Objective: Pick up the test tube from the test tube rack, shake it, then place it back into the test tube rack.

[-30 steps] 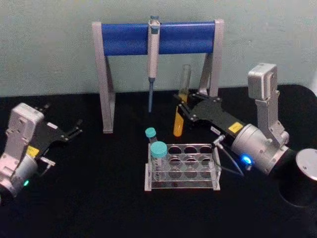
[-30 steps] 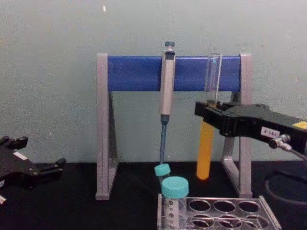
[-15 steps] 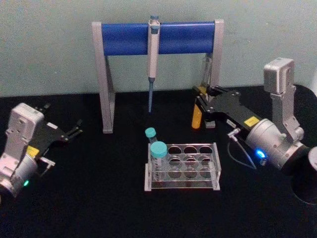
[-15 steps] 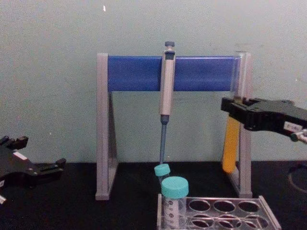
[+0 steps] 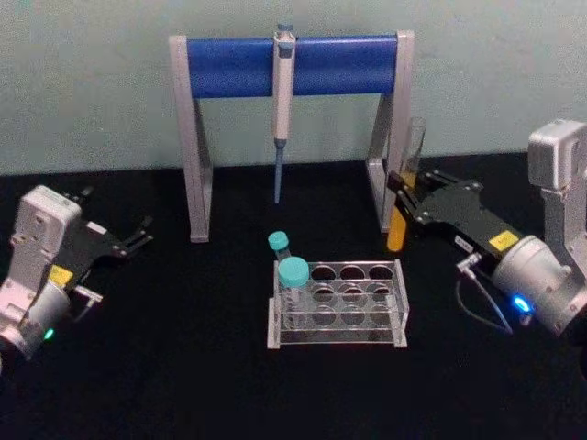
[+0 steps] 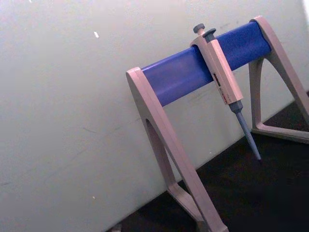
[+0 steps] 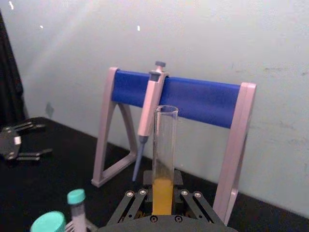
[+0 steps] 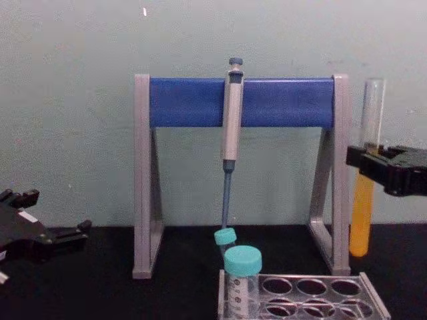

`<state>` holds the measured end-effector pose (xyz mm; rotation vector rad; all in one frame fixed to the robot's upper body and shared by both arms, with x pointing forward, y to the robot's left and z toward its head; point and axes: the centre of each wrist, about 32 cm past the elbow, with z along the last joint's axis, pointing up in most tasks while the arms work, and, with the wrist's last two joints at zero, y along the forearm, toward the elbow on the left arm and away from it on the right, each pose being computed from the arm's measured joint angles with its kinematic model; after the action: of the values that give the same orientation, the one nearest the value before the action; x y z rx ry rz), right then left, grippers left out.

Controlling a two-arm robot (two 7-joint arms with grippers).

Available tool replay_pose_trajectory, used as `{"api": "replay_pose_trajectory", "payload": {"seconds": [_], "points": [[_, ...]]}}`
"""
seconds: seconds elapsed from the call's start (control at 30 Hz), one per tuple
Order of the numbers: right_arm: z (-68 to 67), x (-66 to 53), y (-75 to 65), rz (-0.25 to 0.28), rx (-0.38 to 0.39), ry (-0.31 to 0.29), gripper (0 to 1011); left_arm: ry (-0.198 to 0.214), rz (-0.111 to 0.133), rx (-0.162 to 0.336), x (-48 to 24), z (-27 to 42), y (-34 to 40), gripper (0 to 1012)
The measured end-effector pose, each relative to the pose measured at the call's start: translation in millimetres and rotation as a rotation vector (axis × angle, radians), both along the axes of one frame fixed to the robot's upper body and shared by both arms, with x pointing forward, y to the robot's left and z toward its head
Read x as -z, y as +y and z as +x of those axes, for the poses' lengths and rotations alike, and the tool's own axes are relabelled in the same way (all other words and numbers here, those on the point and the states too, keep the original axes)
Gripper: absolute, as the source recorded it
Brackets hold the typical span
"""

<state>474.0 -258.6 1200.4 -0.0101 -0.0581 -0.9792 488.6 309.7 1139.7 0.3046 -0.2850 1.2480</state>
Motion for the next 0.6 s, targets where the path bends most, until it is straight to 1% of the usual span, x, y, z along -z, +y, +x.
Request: {"api": "replay_pose_trajectory", "payload": {"seconds": [0.07,0.1,0.13,0.2,0.23,0.33,0.4,0.53,0.6], "points": [[-2.0,-0.4,0.0,-0.002,-0.004,0.001,226,0.0,0.0,0.0,0.0,0.0,0.0,1001],[-7.6,-0.3,0.5,-0.006,-0.019,0.01,226,0.0,0.0,0.0,0.0,0.0,0.0,1001],[-7.6,-0.3,0.5,-0.006,-0.019,0.01,226,0.0,0.0,0.0,0.0,0.0,0.0,1001],[-12.6,-0.2,3.6,-0.005,-0.047,0.019,225,0.0,0.0,0.0,0.0,0.0,0.0,1001],[-12.6,-0.2,3.6,-0.005,-0.047,0.019,225,0.0,0.0,0.0,0.0,0.0,0.0,1002],[-15.4,0.4,9.6,0.003,-0.084,0.028,226,0.0,0.0,0.0,0.0,0.0,0.0,1001],[-15.4,0.6,12.7,0.007,-0.1,0.03,226,0.0,0.0,0.0,0.0,0.0,0.0,1002],[-10.5,0.5,23.4,0.021,-0.144,0.029,225,0.0,0.0,0.0,0.0,0.0,0.0,1001],[-8.2,1.0,26.6,0.025,-0.153,0.027,226,0.0,0.0,0.0,0.0,0.0,0.0,1001]]}}
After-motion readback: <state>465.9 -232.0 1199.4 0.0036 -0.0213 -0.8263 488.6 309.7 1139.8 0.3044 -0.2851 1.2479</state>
